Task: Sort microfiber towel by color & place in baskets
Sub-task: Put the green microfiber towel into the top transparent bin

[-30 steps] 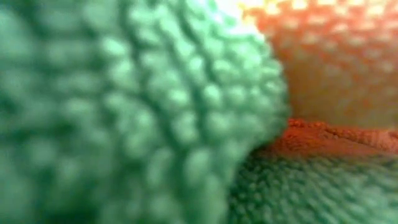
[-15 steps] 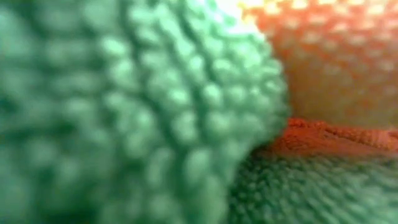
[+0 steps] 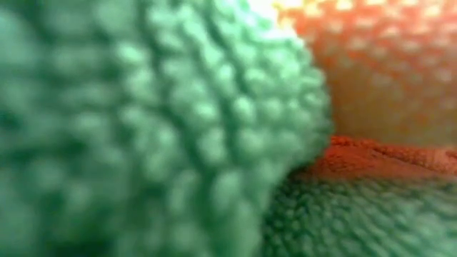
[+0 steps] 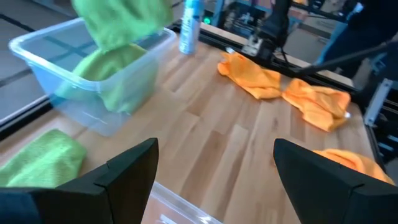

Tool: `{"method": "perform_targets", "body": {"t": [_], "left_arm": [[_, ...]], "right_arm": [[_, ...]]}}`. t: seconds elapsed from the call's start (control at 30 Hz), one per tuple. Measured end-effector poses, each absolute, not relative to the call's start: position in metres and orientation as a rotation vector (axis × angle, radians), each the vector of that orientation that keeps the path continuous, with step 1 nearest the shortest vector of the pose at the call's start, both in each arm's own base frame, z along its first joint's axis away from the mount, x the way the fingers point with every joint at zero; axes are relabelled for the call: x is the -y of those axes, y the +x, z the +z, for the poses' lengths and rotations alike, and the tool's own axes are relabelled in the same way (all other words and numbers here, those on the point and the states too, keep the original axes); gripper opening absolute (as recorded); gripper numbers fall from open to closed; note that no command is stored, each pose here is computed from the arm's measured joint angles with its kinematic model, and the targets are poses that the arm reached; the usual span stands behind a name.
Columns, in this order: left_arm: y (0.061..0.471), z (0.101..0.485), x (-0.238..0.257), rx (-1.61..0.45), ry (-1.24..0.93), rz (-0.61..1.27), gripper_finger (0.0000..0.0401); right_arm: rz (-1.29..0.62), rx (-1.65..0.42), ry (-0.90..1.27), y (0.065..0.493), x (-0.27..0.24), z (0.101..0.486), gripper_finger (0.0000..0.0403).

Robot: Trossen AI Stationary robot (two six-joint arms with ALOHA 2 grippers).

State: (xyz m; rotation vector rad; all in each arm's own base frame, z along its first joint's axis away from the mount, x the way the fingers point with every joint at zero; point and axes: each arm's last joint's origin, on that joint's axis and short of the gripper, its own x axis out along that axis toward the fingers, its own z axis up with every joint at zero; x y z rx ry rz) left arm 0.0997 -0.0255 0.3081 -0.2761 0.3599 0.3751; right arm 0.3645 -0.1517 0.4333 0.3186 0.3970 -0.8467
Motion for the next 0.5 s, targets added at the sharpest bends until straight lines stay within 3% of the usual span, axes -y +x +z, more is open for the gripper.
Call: {"method": "perform_targets", "body": {"t": [0.3,0.5], "left_arm": [[0.100,0.308,0.021,-0.336,-0.302,0.443,0.0306],[0.101,0.309,0.019,-0.323,-0.322,0.477,0.0306]], "right_arm": [[-0.848,-0.609,0.405,0.372,0.176,0.352,0.0000],[-0.774,-0.558,0.524,0.379,0.184,0.306,0.0000]]}}
